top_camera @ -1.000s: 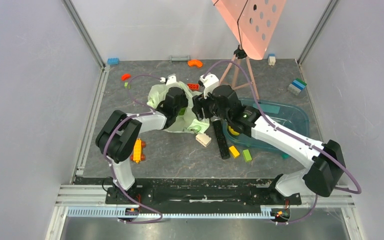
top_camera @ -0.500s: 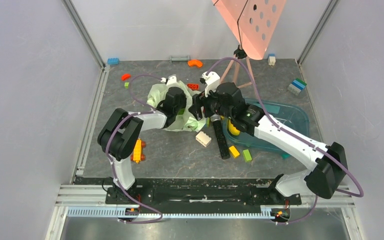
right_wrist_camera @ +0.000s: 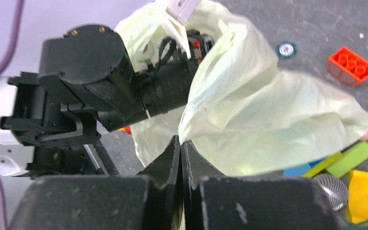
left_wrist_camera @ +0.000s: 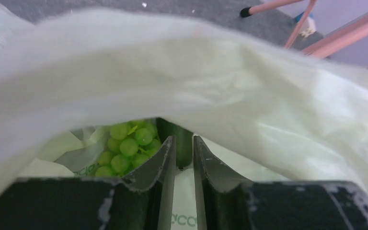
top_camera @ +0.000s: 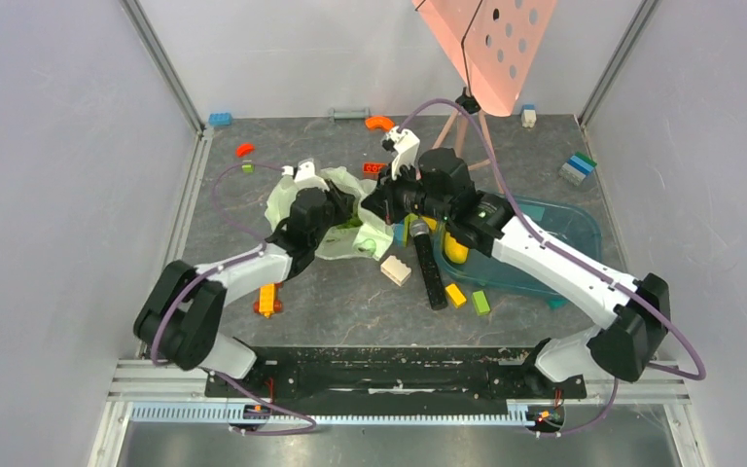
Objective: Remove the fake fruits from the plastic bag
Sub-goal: Adjust the plastic bag at the center of the board.
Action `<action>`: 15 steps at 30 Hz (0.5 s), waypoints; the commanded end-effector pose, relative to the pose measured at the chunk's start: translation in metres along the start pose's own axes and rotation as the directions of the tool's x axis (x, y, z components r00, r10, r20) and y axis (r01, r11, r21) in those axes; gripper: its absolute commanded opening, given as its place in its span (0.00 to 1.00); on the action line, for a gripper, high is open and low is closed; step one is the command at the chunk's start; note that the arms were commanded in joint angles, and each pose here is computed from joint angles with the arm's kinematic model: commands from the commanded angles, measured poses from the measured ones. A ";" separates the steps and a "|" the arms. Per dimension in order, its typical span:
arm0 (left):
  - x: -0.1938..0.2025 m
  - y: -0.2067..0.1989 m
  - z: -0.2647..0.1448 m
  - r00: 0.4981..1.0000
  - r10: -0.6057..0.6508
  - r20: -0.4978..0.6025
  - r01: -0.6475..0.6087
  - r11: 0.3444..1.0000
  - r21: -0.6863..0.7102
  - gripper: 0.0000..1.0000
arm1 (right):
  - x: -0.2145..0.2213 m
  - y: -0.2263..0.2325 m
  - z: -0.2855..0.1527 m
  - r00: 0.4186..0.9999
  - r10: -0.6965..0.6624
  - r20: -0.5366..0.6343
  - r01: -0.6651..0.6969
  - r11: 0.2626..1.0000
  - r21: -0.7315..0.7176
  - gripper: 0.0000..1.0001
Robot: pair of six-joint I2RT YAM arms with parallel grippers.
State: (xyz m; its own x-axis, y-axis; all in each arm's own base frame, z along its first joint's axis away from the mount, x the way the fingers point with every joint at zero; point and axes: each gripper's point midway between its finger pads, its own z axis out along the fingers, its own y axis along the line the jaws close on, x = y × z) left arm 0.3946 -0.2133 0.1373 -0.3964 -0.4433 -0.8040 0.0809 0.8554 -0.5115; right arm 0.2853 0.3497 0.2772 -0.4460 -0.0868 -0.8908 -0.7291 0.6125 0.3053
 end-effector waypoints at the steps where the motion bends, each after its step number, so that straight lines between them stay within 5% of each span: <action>1: -0.040 -0.013 -0.028 0.995 -0.017 0.099 0.014 0.999 0.036 0.26 | -0.081 0.055 -0.038 0.979 -0.025 0.204 0.055 0.988 -0.142 0.00; 15: -0.118 -0.051 -0.143 0.971 -0.060 0.230 0.013 0.980 0.201 0.25 | -0.139 0.169 -0.077 0.961 -0.040 0.273 0.134 0.932 -0.335 0.00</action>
State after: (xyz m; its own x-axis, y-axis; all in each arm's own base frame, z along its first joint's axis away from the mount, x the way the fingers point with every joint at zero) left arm 0.3245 -0.1737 0.2970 -0.1636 -0.5725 -0.8034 0.2509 0.7635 -0.5951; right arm 0.1927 0.4071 0.4673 -0.2501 0.0897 -0.9640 -0.9146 0.3049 0.2657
